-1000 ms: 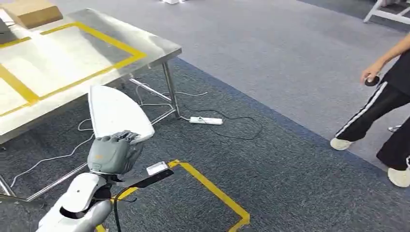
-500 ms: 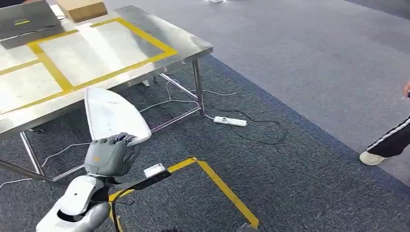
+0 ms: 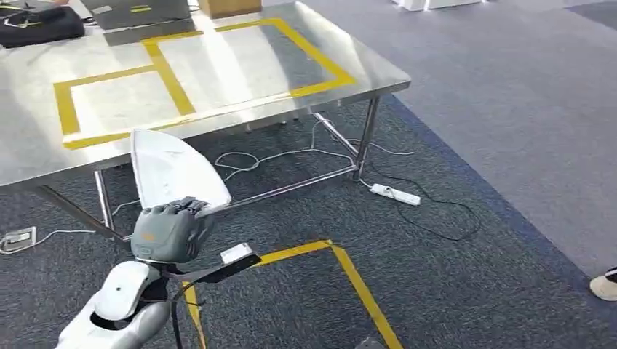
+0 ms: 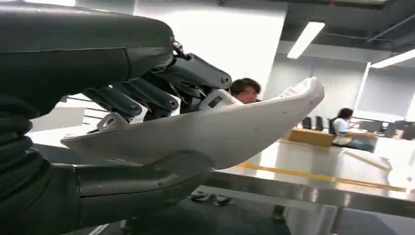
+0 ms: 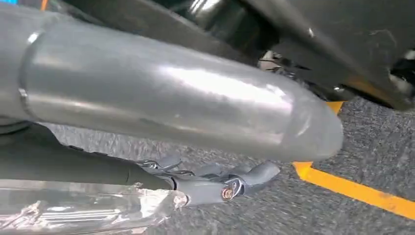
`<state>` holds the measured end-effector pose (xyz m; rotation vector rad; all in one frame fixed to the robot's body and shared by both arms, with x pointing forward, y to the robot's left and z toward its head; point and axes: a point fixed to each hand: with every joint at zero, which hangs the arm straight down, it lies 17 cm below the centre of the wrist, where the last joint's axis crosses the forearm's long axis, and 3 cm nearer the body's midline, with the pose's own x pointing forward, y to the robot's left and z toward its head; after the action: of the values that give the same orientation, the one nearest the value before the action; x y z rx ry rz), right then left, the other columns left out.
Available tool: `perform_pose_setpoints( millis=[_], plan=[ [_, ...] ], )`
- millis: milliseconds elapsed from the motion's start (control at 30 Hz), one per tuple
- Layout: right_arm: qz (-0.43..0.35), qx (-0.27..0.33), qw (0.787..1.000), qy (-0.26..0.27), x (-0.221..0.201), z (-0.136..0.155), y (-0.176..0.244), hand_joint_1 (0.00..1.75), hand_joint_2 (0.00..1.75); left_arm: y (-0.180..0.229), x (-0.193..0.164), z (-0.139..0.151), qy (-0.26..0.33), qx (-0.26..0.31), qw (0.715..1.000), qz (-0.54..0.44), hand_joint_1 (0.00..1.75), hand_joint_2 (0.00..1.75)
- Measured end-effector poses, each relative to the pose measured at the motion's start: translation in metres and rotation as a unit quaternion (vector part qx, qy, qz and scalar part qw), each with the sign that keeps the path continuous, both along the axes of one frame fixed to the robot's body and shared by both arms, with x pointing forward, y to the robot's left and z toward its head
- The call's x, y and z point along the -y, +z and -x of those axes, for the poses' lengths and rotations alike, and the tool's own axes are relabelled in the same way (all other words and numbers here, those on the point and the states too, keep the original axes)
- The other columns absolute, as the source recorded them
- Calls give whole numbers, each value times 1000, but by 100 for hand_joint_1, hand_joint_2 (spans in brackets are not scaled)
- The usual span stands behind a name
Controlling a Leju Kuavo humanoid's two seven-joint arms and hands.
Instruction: Take the parts from the cabinet and place them on the table.
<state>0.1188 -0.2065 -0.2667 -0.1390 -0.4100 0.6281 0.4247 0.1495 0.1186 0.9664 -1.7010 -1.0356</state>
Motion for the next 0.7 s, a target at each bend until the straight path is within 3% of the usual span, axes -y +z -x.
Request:
perform_pose_setpoints(
  millis=[233,533,700],
  plan=[
    [-6,6,1000,-5,-2,-7,2,0,0,1,-1,2,0,10,1000,-10,162,175],
    [-23,-1,1000,1,-9,-7,2,0,0,14,20,9,-78,25,995,50,162,175],
    [-25,-3,1000,12,-11,-6,2,0,0,16,23,11,-94,28,994,56,162,175]
  ],
)
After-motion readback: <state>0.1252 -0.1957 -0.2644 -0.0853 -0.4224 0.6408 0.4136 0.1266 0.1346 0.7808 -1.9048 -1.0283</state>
